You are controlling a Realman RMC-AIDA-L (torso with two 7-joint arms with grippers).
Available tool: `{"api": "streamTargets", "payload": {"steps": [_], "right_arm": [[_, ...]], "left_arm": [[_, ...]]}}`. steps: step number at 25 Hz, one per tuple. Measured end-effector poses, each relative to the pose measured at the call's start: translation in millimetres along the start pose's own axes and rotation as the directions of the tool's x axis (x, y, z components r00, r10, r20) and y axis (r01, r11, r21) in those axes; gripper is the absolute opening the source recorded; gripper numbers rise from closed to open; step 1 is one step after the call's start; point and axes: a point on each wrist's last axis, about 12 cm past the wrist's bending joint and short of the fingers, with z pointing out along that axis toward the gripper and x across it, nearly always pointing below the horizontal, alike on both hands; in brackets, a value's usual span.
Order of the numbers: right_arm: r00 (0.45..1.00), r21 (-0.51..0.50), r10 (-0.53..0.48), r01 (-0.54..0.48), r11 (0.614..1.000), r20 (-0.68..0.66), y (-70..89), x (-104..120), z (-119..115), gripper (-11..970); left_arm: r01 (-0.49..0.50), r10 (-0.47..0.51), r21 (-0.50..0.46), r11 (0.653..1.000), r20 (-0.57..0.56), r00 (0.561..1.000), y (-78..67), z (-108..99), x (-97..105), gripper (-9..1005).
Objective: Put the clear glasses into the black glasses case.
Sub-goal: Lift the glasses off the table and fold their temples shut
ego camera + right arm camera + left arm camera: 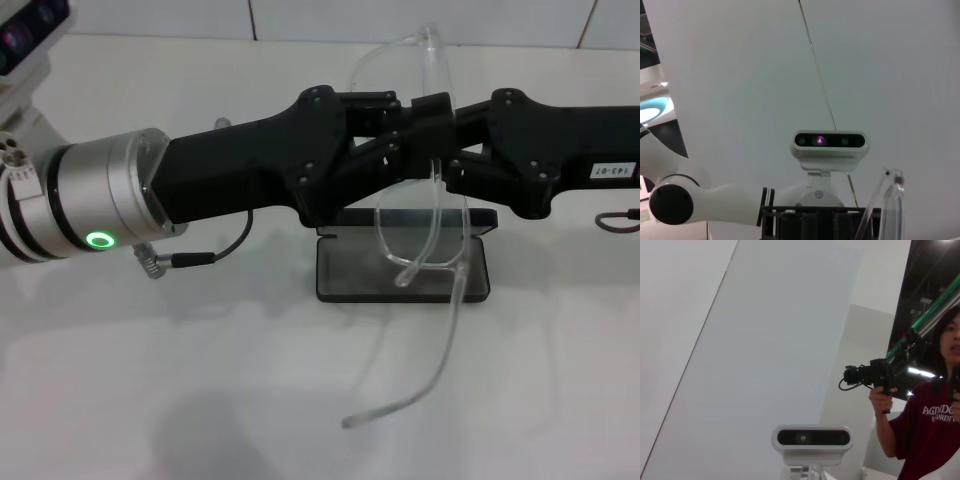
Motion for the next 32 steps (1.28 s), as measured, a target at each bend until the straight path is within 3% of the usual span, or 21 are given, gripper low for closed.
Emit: {"api": "streamTargets", "payload": {"steps": [5,10,18,26,32], "right_arm": [[1.0,0.012,0.001,-0.002,1.0,0.013,0.9,0.6,-4.5,112],[0.998,0.064,-0.003,0.0,0.998,0.058,3.0,-0.1,-23.3,112],[0.94,0.093,-0.108,0.082,0.992,0.323,30.7,-13.2,-76.8,113],[0.799,0.18,-0.223,0.146,0.973,0.558,35.2,0.6,-87.4,113],[0.748,0.226,-0.251,0.139,0.964,0.614,28.4,6.1,-81.9,114]], "left_arm": [[0.0,0.0,0.017,1.0,0.004,1.0,-2.5,-1.1,-0.3,103],[-0.025,0.02,0.085,0.996,0.057,0.998,-14.3,-11.0,-8.0,100],[-0.041,0.035,0.05,0.998,0.106,0.994,-23.1,-34.3,-10.2,95],[0.018,-0.013,0.188,0.982,-0.026,1.0,-23.0,-2.1,4.4,90],[0.025,0.002,0.304,0.952,-0.089,0.996,-28.1,20.8,12.4,86]]}}
